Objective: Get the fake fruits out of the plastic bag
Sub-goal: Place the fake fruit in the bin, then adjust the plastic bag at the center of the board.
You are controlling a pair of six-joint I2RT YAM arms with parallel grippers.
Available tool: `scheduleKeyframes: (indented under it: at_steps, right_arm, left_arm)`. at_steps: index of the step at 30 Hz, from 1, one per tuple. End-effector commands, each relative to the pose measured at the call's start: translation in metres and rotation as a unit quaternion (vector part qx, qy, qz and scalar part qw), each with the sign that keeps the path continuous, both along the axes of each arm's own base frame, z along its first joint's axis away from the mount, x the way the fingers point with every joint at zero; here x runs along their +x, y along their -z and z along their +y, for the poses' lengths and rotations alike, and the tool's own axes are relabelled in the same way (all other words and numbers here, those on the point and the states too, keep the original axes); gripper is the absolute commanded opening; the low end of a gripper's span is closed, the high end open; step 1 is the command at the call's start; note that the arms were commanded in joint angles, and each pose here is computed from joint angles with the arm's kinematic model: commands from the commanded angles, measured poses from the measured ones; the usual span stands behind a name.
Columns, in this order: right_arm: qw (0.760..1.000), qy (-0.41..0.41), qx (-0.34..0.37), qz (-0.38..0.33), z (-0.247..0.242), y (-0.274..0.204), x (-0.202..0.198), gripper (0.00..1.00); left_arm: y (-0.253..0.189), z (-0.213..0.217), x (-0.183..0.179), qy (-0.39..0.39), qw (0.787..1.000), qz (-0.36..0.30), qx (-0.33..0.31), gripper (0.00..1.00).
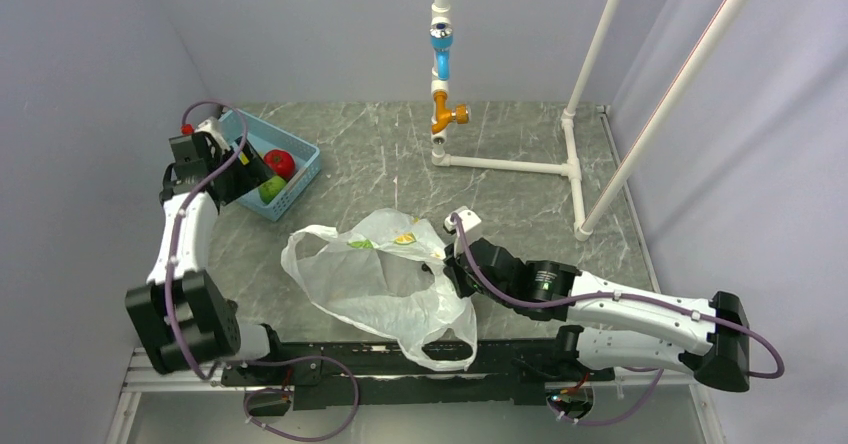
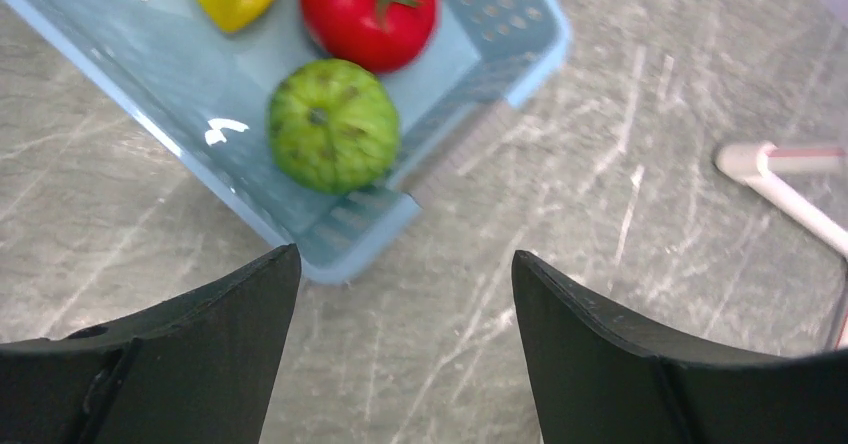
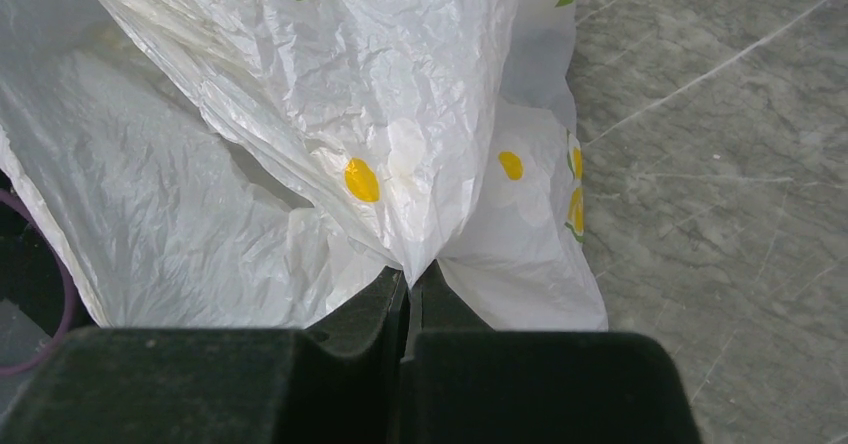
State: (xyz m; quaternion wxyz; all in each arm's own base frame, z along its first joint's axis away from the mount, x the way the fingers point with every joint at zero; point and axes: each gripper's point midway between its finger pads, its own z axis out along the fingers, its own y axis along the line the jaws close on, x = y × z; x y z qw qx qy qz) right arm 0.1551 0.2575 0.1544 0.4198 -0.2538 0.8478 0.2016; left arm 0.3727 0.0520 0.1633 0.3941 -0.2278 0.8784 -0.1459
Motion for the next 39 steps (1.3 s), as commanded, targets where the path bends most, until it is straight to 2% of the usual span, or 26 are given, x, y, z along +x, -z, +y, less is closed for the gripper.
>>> scheduleKeyframes:
  at_steps: [1, 6, 11, 16, 19, 21, 24, 29, 32, 37, 39]
  right_arm:
    - [0.999, 0.018, 0.03, -0.034, -0.006, -0.038, 0.008, 0.0]
    - [0.998, 0.03, 0.024, -0.042, -0.017, -0.039, 0.01, 0.0]
    - [0.995, 0.09, 0.015, -0.046, -0.033, -0.036, 0.02, 0.0]
    - [0.989, 0.135, 0.017, -0.059, -0.041, -0.037, 0.03, 0.0]
    - [0.987, 0.148, 0.012, -0.054, -0.042, -0.033, 0.032, 0.0]
    - [0.988, 0.146, 0.008, -0.048, -0.041, -0.028, 0.031, 0.0]
    - [0.989, 0.141, 0.003, -0.041, -0.038, -0.021, 0.03, 0.0]
    - [0.991, 0.131, 0.006, -0.036, -0.031, -0.02, 0.029, 0.0]
    - [0.992, 0.125, 0.009, -0.035, -0.027, -0.022, 0.029, 0.0]
    - [0.993, 0.114, 0.015, -0.032, -0.022, -0.025, 0.028, 0.0]
    - [0.993, 0.114, 0.02, -0.032, -0.021, -0.029, 0.028, 0.0]
  left_arm:
    - [-0.045, -0.043, -0.024, 0.066, 0.995, -0.075, 0.03, 0.83]
    - [-0.053, -0.094, -0.088, 0.113, 0.984, -0.123, -0.06, 0.82]
    - [-0.069, -0.118, -0.147, 0.138, 0.974, -0.161, -0.079, 0.84]
    - [-0.067, -0.145, -0.185, 0.186, 0.963, -0.141, -0.133, 0.84]
    - [-0.07, -0.159, -0.203, 0.212, 0.953, -0.153, -0.156, 0.84]
    - [-0.068, -0.165, -0.209, 0.225, 0.949, -0.155, -0.16, 0.84]
    - [-0.07, -0.184, -0.215, 0.262, 0.931, -0.159, -0.198, 0.81]
    - [-0.082, -0.204, -0.222, 0.291, 0.926, -0.158, -0.183, 0.8]
    - [-0.103, -0.218, -0.222, 0.317, 0.918, -0.167, -0.17, 0.79]
    - [-0.162, -0.224, -0.199, 0.313, 0.923, -0.197, -0.102, 0.8]
    - [-0.187, -0.238, -0.194, 0.336, 0.912, -0.211, -0.101, 0.79]
